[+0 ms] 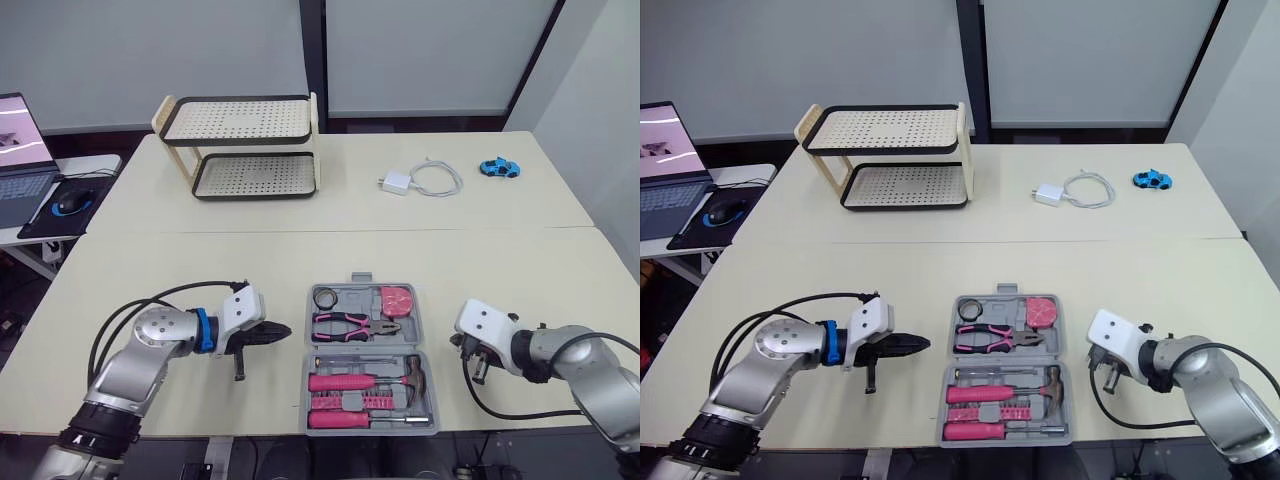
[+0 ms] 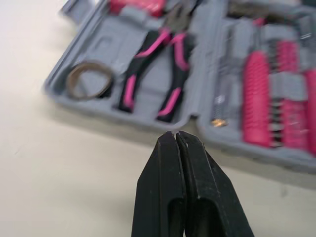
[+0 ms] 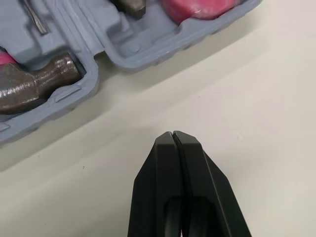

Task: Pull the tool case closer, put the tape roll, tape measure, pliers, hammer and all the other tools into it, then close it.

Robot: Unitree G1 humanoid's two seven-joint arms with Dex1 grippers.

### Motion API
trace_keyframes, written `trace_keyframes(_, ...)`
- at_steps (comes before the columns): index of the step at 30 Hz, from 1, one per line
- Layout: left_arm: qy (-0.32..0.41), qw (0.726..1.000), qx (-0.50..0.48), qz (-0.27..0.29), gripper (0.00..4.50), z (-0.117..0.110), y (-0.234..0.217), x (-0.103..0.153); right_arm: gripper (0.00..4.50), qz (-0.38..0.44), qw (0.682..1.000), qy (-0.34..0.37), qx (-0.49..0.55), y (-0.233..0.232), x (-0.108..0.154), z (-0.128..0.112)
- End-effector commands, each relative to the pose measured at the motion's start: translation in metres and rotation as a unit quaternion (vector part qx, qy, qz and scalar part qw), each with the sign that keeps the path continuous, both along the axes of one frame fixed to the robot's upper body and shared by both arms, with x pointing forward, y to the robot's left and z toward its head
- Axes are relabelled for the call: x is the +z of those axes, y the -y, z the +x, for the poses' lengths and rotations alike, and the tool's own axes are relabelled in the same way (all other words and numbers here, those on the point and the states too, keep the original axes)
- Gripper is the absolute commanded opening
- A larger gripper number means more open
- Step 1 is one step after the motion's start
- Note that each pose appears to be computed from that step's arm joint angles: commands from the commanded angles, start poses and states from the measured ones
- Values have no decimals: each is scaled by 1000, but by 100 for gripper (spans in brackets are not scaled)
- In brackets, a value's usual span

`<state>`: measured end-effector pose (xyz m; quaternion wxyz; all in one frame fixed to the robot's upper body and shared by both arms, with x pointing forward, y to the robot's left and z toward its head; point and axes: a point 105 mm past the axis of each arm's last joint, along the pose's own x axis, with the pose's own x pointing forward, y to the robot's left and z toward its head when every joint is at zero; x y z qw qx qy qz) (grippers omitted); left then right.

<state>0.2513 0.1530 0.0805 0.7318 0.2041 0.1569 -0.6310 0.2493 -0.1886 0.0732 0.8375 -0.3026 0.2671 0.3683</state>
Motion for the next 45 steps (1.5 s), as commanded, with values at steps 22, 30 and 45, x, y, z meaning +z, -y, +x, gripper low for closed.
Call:
trace_keyframes(22,16,987,-161,6,0,-30,65,-44,3,82,996,27,-33,-7,18,2)
trace_keyframes(30,13,985,-173,-3,0,-33,73,-44,3,84,995,25,-37,-7,17,4)
trace_keyframes(45,30,978,-204,31,0,-38,84,-61,3,79,996,21,-39,-6,16,2)
